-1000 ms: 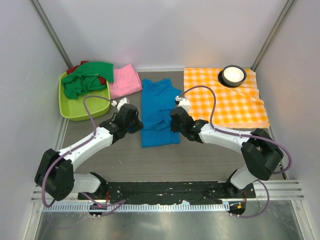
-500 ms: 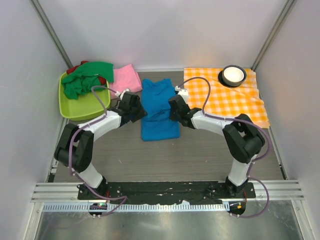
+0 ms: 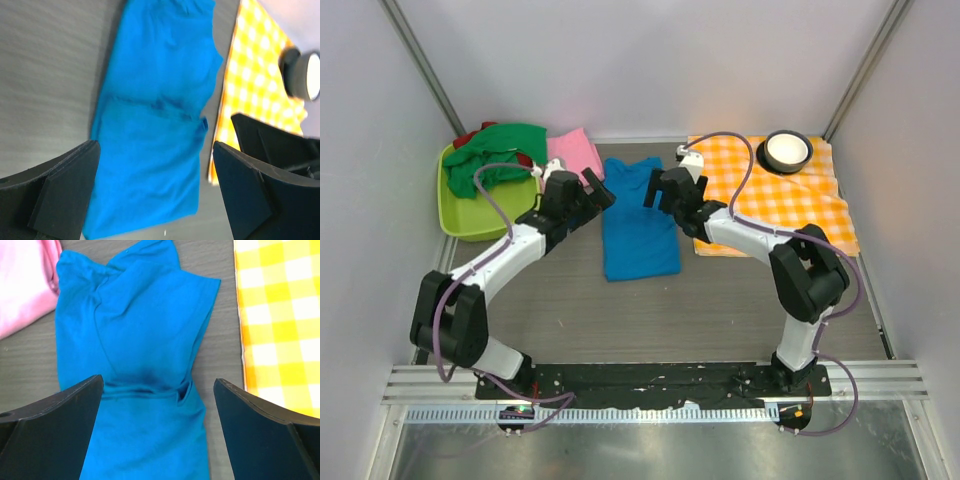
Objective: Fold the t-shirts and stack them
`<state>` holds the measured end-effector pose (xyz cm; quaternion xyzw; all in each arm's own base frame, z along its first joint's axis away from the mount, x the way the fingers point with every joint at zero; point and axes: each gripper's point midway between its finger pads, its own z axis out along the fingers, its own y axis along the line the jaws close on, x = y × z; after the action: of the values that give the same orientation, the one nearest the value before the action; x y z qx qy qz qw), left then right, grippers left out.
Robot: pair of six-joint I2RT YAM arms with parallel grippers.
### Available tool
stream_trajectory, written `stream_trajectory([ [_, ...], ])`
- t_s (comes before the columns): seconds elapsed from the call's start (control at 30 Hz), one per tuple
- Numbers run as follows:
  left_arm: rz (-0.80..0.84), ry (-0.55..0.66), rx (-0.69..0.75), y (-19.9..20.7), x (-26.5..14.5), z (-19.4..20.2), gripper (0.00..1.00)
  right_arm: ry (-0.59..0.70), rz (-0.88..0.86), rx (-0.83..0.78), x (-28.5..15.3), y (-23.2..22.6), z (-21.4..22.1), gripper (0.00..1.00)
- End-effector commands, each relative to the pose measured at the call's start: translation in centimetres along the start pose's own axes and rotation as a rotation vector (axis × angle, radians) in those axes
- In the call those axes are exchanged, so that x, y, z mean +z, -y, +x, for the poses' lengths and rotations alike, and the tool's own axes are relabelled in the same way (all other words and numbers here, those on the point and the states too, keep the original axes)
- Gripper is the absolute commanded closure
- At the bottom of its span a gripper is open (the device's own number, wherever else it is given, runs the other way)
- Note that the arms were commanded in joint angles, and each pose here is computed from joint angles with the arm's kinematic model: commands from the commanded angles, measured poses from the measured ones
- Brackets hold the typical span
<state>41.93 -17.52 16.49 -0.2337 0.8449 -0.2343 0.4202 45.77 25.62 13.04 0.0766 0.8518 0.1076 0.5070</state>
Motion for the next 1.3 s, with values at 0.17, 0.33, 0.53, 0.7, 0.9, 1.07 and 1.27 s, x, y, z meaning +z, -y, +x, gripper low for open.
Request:
stream_trajectory([
  [0.17,0.107,-0.212,0.037,0.0,-4.2,12.2,0.0,-0.094,-0.049,-0.059,-7.7,0.5,4.8,0.0],
  [0.33,0.052,-0.262,0.048,-2.9,-4.3,16.1,0.0,-0.14,-0.068,-0.036,-10.1,2.5,8.2,0.02],
  [0.53,0.013,-0.241,0.071,-4.7,-4.6,16.5,0.0,-0.138,-0.067,-0.035,-11.5,4.4,9.9,0.03],
  [0.7,-0.016,-0.218,0.09,-5.2,-4.4,16.1,0.0,-0.156,-0.058,-0.044,-11.5,5.0,11.0,0.03],
  [0.9,-0.098,-0.2,0.119,-7.1,-3.5,16.1,0.0,-0.167,-0.079,-0.028,-11.2,4.5,11.4,0.04],
  [1.07,-0.131,-0.232,0.102,-8.3,-3.0,17.4,0.1,-0.186,-0.085,-0.019,-10.8,4.2,12.1,0.04],
  [1.27,-0.118,-0.253,0.065,-8.6,-2.3,18.4,0.61,-0.206,-0.092,-0.002,-10.6,4.0,12.7,0.05],
])
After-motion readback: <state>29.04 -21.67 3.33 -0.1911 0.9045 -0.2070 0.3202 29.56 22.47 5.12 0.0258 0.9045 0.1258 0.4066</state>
